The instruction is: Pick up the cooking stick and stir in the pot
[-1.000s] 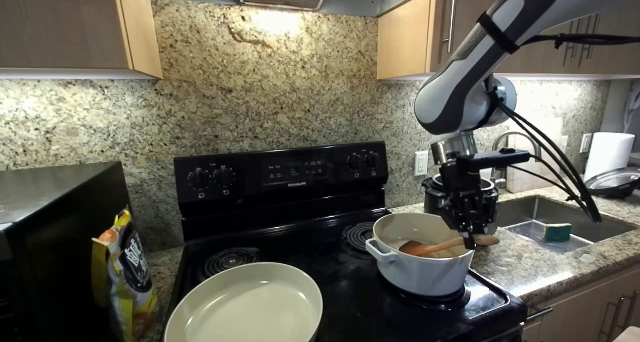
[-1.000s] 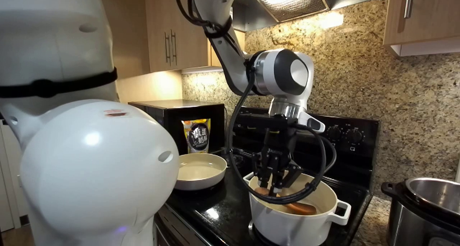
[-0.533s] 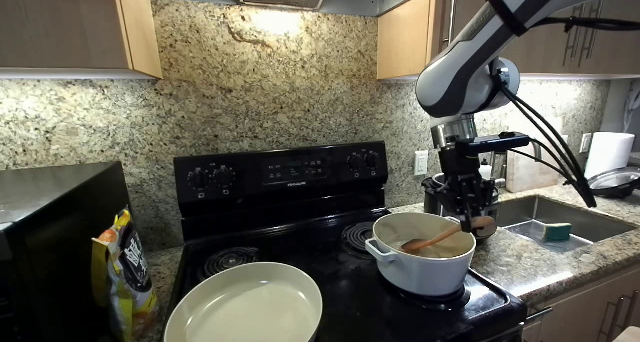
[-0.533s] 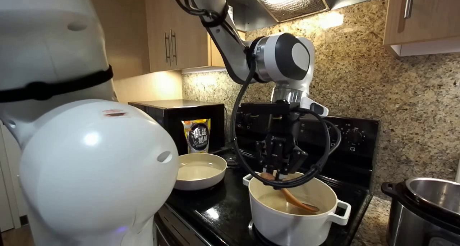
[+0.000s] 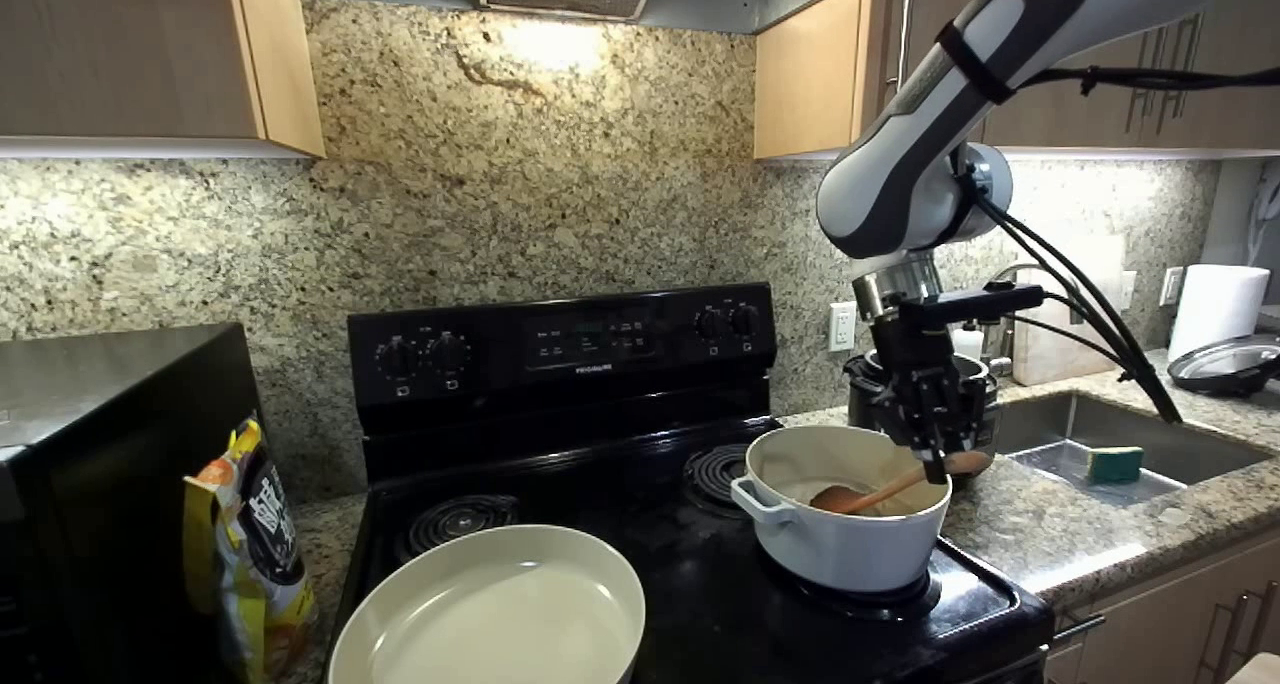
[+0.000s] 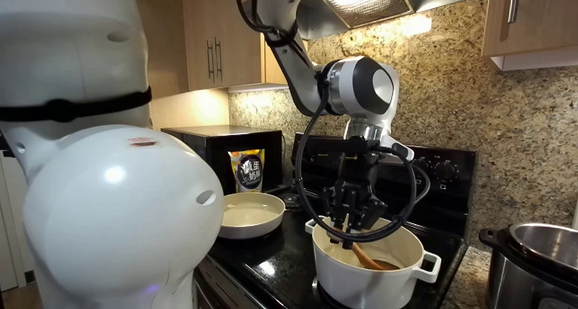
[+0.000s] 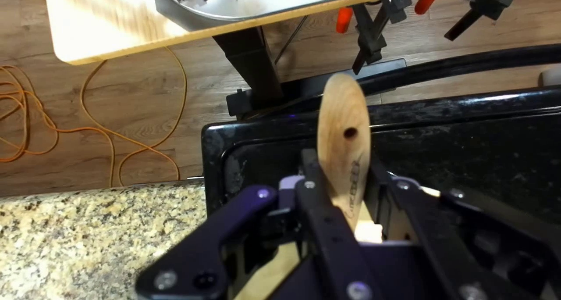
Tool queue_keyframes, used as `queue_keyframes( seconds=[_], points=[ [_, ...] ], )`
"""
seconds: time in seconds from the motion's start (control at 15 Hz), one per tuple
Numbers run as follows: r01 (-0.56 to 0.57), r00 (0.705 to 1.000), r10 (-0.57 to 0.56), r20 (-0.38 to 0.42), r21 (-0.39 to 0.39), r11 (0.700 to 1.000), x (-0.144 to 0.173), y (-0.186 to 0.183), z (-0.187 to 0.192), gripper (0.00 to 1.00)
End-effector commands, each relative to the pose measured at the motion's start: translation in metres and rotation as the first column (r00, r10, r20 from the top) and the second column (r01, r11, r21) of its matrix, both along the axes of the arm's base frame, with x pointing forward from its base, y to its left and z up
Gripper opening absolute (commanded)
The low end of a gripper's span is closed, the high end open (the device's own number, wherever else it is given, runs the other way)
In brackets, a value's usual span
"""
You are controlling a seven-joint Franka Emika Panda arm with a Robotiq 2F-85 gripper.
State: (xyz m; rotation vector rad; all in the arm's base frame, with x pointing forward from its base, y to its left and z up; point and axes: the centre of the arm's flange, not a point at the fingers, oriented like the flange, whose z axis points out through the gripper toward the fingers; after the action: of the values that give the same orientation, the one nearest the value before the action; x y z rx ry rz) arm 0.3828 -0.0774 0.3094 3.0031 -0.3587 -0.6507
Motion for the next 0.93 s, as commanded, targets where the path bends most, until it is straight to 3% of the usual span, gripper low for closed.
queue_keyframes(
  seconds=[0.0,0.4,0.87],
  points=[
    [0.002,0.999,-0.002,-0.035,-0.002,1.000,0.013,0.010,-0.006,0.08],
    [0.040,0.999,-0.041,0.029,0.030,0.999,0.030,0.016,0.001,0.07],
    [0.082,0.995,-0.081,0.050,-0.018,0.996,0.029,-0.002,0.011,0.08]
  ],
)
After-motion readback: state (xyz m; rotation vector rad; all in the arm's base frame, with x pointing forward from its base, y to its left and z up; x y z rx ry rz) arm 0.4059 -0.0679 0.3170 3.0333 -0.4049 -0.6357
